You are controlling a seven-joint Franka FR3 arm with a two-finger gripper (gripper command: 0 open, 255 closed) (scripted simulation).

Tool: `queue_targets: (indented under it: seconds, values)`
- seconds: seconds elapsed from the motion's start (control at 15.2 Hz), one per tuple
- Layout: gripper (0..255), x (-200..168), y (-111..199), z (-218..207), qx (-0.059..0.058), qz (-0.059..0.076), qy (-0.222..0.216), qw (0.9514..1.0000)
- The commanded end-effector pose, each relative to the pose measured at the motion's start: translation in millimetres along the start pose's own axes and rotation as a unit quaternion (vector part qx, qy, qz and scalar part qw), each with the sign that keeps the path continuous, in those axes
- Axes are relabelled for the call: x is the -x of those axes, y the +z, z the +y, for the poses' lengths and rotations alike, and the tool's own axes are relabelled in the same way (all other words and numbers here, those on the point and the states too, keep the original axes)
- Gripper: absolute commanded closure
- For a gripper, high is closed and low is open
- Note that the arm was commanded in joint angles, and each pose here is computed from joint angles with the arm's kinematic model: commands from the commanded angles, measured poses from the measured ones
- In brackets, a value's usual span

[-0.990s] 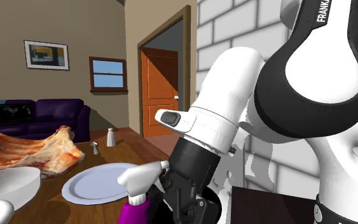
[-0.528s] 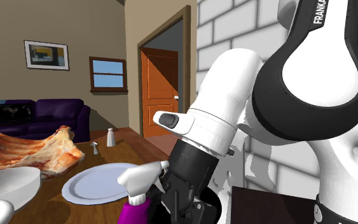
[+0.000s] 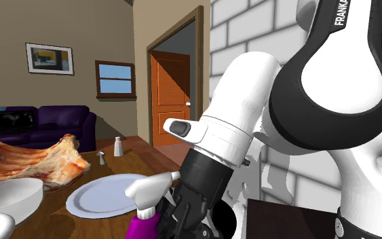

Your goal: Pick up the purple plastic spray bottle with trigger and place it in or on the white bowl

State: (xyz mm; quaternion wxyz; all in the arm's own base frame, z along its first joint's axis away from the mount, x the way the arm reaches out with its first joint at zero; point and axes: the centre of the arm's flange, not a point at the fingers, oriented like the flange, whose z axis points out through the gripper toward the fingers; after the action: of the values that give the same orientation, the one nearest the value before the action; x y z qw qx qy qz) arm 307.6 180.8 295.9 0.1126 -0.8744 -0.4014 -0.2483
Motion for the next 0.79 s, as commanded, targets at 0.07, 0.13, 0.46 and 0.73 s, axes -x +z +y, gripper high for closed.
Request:
queue_targets:
  seconds: [0.07, 0.13, 0.46, 0.73]
  values:
    - [255, 0, 0, 0, 0.000, 0.000, 0.000, 1.0000]
    - [255, -3, -4, 0, 0.000, 0.000, 0.000, 1.0000]
    - [255, -17, -27, 0, 0.000, 0.000, 0.000, 1.0000]
    - [255, -28, -45, 0, 0.000, 0.000, 0.000, 1.0000]
